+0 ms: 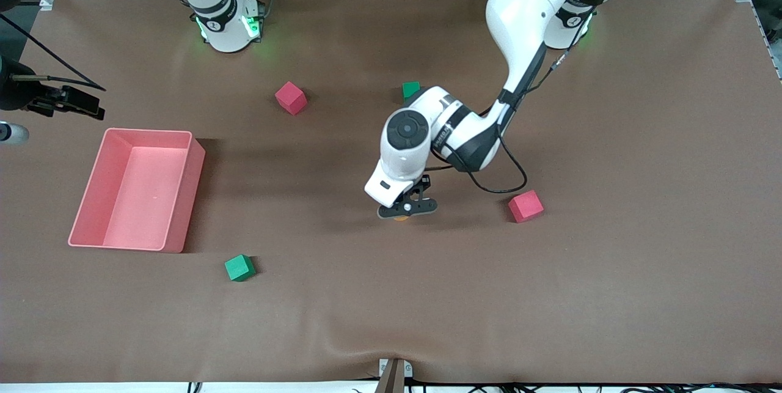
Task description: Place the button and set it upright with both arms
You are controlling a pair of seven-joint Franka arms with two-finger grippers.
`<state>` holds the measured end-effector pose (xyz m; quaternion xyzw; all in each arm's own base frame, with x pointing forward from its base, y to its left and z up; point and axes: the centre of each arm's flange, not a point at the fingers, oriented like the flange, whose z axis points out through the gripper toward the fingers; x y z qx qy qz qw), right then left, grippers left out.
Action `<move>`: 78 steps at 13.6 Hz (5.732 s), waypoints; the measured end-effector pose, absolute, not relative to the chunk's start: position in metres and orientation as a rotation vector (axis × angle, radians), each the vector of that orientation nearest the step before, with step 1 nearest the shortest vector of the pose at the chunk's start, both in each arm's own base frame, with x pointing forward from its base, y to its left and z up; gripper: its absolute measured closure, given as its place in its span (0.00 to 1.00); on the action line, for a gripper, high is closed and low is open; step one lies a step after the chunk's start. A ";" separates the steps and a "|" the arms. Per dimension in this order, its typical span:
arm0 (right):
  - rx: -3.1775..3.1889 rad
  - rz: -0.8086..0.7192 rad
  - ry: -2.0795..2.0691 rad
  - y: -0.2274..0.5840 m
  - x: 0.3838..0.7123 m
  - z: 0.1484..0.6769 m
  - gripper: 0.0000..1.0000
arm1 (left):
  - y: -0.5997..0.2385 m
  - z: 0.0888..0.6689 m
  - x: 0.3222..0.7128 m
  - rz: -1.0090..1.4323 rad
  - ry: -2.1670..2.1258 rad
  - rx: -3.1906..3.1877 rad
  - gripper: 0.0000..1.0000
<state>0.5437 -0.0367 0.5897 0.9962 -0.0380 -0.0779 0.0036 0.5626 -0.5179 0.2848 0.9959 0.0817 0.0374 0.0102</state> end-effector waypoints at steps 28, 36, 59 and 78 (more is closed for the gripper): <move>3.123 -0.246 -0.116 -0.036 0.545 0.587 0.00 | -0.591 0.161 0.395 1.645 0.695 2.821 0.59; 3.122 -0.248 -0.115 -0.035 0.546 0.586 0.00 | -0.592 0.123 0.374 1.714 0.685 2.783 0.59; 3.122 -0.254 -0.106 -0.032 0.548 0.582 0.00 | -0.585 0.087 0.368 1.777 0.648 2.744 0.41; 3.126 -0.186 -0.105 -0.032 0.553 0.587 0.00 | -0.611 0.130 0.330 1.734 0.655 2.854 0.00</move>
